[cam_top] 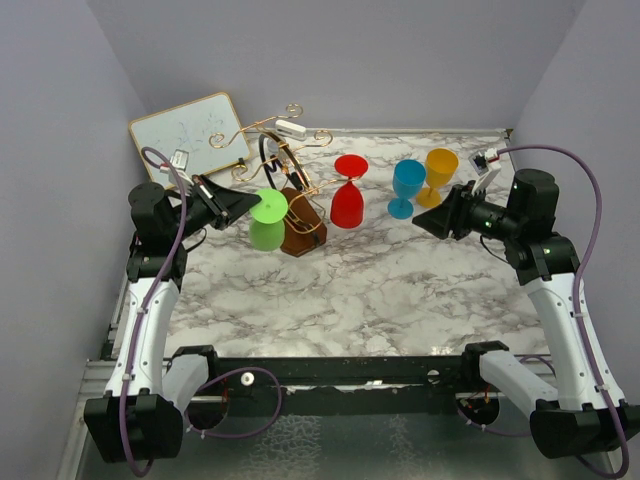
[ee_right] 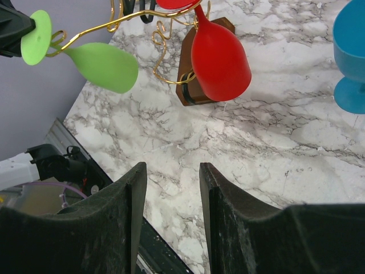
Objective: Take the wine glass off the wine glass rack
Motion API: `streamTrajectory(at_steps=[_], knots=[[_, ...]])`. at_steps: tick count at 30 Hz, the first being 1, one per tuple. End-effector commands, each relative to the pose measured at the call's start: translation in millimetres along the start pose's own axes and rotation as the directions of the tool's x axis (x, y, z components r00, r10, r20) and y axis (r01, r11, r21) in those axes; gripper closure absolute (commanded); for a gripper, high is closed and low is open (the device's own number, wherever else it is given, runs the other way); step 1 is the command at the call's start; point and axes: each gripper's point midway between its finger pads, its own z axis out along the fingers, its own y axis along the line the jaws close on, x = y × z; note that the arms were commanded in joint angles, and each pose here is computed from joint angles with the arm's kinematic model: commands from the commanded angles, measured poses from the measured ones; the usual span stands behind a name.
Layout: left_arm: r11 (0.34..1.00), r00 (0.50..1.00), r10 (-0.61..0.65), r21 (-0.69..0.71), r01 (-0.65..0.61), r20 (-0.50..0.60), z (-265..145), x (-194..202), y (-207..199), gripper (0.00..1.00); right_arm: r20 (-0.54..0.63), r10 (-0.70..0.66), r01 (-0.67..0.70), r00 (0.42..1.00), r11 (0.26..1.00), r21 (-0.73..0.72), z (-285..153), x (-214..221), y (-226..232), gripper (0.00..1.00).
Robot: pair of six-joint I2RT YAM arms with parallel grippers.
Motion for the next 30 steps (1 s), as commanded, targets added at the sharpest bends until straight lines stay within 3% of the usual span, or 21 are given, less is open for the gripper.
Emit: streamTrajectory(at_steps=[1,30], knots=[[0.997,0.995,0.073,0.007,-0.073,0.068,-3.9,-12.5,-14.3,1.00,0.025,-0.026,0.027,0.999,0.999,-0.017,1.1,-6.9,3.1,0.58],[0.999,1.000,0.015,0.048,-0.016,0.009,-7.5,12.5,-9.3,1.00,0.019,-0.007,0.007,1.000,1.000,-0.020,3.4,0.1,0.5,0.58]])
